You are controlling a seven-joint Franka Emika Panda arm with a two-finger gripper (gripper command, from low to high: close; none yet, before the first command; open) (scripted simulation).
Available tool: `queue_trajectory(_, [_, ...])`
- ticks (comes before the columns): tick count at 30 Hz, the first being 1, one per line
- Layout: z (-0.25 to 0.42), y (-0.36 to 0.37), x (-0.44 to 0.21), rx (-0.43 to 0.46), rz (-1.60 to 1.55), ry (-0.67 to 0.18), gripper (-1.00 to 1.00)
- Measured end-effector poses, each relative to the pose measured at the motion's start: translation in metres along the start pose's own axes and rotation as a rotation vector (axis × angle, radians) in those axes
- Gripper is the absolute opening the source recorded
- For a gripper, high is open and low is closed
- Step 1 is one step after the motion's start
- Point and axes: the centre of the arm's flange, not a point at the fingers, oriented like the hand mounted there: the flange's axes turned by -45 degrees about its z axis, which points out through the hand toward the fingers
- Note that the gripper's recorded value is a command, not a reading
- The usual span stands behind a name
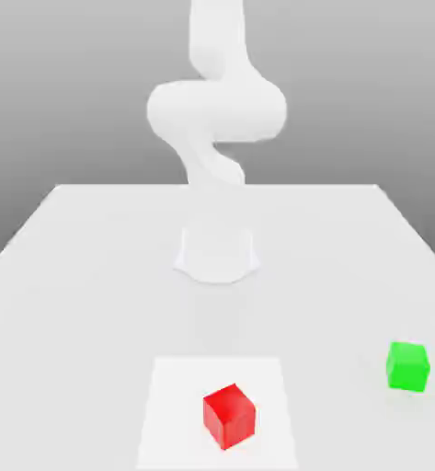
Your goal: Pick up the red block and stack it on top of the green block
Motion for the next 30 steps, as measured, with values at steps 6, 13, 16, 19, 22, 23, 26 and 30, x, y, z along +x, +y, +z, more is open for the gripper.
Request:
queue_trajectory(6, [0.13, -0.002, -0.029, 0.064, -0.12, -0.189, 0.0])
queue_trajectory(13, [0.258, -0.011, -0.101, 0.124, -0.262, -0.4, 0.0])
queue_trajectory(16, [0.304, -0.015, -0.142, 0.145, -0.326, -0.49, 0.0])
queue_trajectory(19, [0.342, -0.018, -0.188, 0.165, -0.393, -0.579, 0.0])
queue_trajectory(22, [0.373, -0.017, -0.237, 0.179, -0.459, -0.669, 0.0])
queue_trajectory(23, [0.382, -0.016, -0.249, 0.182, -0.472, -0.687, 0.0])
queue_trajectory(26, [0.409, -0.016, -0.276, 0.184, -0.485, -0.702, 0.0])
queue_trajectory(30, [0.431, -0.016, -0.298, 0.185, -0.485, -0.704, -1.0])
